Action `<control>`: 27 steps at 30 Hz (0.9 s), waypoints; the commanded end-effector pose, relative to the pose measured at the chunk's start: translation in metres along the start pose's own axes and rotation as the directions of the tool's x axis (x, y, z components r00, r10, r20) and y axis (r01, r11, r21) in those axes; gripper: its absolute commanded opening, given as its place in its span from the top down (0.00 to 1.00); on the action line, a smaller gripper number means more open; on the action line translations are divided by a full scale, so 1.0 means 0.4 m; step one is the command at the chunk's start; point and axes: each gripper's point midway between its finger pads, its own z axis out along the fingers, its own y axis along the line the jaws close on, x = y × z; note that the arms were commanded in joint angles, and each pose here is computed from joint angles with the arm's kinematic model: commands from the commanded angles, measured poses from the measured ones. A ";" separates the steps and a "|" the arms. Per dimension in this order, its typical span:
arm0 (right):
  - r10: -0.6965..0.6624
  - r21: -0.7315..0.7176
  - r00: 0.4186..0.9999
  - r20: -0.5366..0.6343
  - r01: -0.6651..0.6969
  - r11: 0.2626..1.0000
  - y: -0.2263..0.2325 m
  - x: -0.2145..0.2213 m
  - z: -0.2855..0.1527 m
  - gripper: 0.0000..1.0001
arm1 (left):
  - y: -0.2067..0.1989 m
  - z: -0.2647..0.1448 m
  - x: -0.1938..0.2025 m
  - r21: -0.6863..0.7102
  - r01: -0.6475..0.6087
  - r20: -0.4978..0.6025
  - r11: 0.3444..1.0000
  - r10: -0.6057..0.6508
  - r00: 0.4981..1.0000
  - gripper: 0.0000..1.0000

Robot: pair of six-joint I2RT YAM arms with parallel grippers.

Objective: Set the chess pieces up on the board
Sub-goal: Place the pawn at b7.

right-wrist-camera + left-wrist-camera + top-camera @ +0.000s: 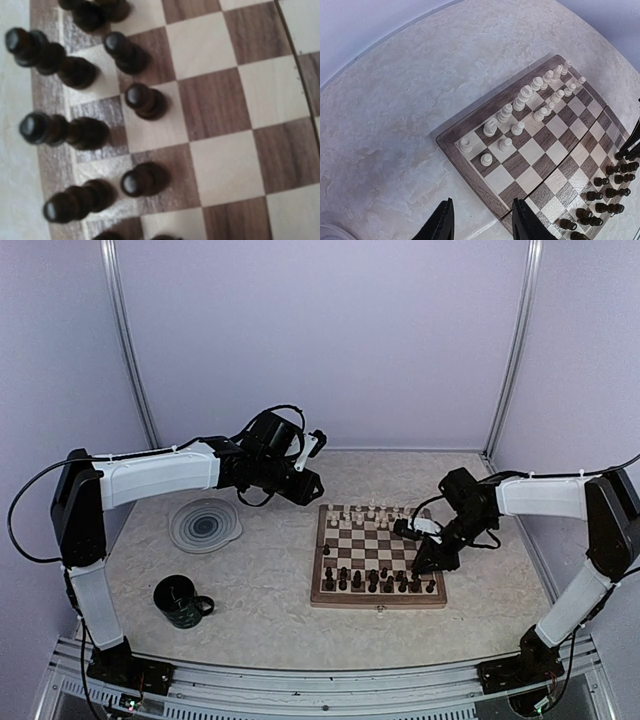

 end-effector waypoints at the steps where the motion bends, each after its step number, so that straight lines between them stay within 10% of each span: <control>1: 0.002 0.006 1.000 -0.028 -0.002 1.000 -0.002 0.012 0.022 0.89 | 0.002 -0.008 -0.024 0.003 0.006 0.019 1.000 -0.007 1.000 0.59; 15: -0.020 0.014 1.000 0.015 0.019 1.000 0.004 -0.030 0.000 0.72 | 0.000 -0.011 -0.020 0.003 0.002 0.005 1.000 -0.002 1.000 0.59; 27: 0.007 0.126 0.989 0.150 -0.027 0.992 -0.072 -0.074 -0.112 0.68 | -0.084 0.028 0.157 0.057 -0.013 -0.258 0.998 0.027 0.966 0.60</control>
